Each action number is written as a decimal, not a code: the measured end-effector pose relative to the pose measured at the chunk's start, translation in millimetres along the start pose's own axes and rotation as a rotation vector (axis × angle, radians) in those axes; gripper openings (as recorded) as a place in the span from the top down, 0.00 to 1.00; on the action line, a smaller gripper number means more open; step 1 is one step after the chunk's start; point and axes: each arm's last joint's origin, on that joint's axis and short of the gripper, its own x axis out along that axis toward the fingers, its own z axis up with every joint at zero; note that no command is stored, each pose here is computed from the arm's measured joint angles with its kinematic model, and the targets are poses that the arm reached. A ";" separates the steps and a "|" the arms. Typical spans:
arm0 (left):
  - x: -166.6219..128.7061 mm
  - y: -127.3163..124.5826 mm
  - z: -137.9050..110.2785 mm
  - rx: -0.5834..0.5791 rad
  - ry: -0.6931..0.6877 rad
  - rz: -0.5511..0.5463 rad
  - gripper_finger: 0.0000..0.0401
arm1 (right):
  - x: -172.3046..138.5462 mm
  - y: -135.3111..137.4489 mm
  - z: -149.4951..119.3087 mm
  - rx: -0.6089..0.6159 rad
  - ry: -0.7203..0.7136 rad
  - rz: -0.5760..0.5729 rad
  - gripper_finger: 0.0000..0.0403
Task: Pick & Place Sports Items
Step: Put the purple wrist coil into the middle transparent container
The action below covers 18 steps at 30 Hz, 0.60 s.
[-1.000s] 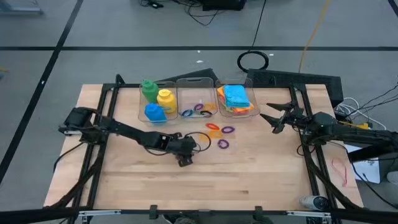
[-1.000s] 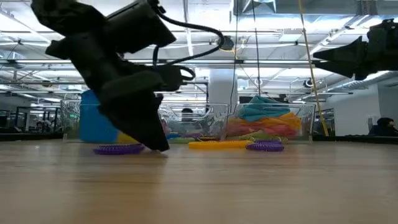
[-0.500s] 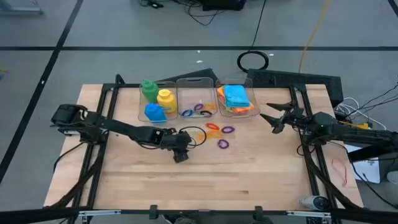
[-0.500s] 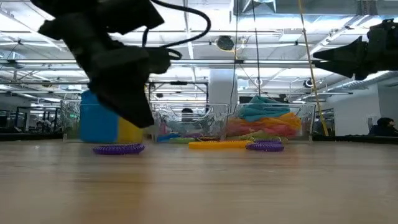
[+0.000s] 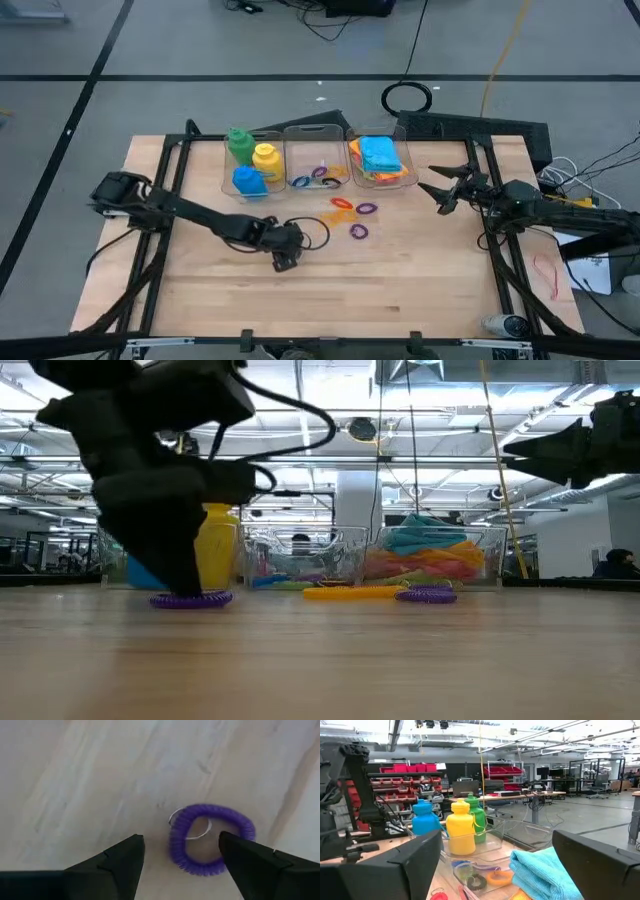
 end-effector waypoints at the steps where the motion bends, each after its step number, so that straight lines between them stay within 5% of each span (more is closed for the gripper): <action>1: 3.0 0.2 -0.9 0.001 0.007 0.006 0.46 | 0.0 0.0 0.0 0.000 0.000 0.001 0.28; 11: 21.5 5.2 -1.3 -0.020 0.062 0.009 0.47 | 0.0 0.0 0.0 0.000 0.000 0.001 0.28; 18: 22.7 5.6 -0.4 0.002 0.046 0.006 0.68 | 0.0 0.0 0.0 0.000 0.000 0.000 0.28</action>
